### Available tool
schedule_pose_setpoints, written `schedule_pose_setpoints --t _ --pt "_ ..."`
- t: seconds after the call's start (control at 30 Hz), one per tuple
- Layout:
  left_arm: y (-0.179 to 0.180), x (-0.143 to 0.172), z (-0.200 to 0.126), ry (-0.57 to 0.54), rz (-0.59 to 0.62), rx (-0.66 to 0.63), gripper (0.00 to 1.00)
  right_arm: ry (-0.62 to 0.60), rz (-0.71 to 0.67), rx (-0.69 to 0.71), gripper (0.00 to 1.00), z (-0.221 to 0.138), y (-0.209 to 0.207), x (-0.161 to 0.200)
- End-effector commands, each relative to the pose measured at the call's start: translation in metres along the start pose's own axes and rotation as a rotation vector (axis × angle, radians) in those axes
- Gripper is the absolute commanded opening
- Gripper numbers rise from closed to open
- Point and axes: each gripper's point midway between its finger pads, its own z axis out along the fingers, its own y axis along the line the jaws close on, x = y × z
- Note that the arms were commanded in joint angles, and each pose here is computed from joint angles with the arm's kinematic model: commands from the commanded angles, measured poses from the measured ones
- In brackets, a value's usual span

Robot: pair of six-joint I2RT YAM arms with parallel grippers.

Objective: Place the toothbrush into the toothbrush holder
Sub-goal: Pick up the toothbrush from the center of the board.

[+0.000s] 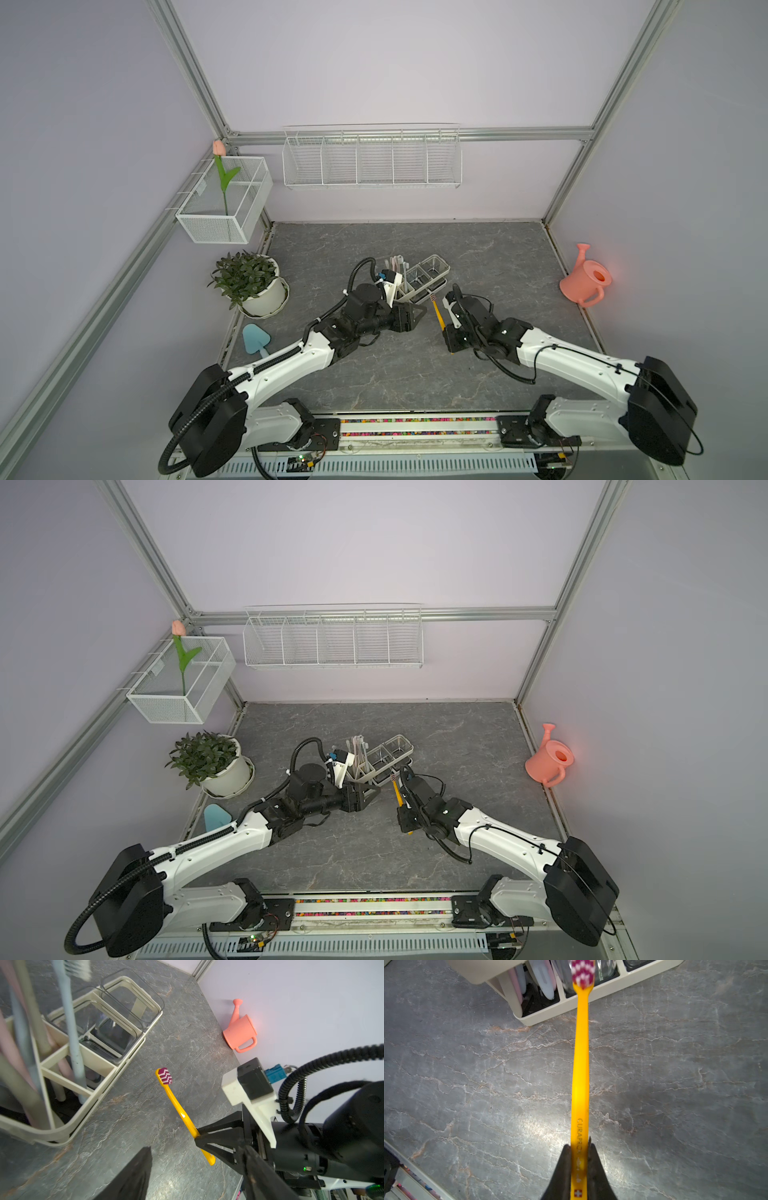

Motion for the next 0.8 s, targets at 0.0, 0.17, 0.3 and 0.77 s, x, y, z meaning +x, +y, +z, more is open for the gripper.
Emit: schedule_pose_setpoints --t 0.0,0.17,0.3,0.77 --pt "-0.019 -0.013 0.008 -0.028 -0.022 0.076 0.72 -0.012 0.029 0.011 0.08 -0.005 -0.004 0.001" --pt "-0.023 -0.007 0.026 0.004 -0.014 0.083 0.74 -0.042 0.037 -0.009 0.08 -0.011 -0.001 -0.004" --pt "-0.024 -0.003 0.039 0.027 -0.018 0.091 0.77 -0.057 0.039 -0.016 0.08 -0.015 0.000 -0.006" --pt "-0.020 0.006 0.076 0.086 -0.031 0.103 0.78 -0.112 0.041 -0.043 0.08 -0.027 0.001 -0.011"
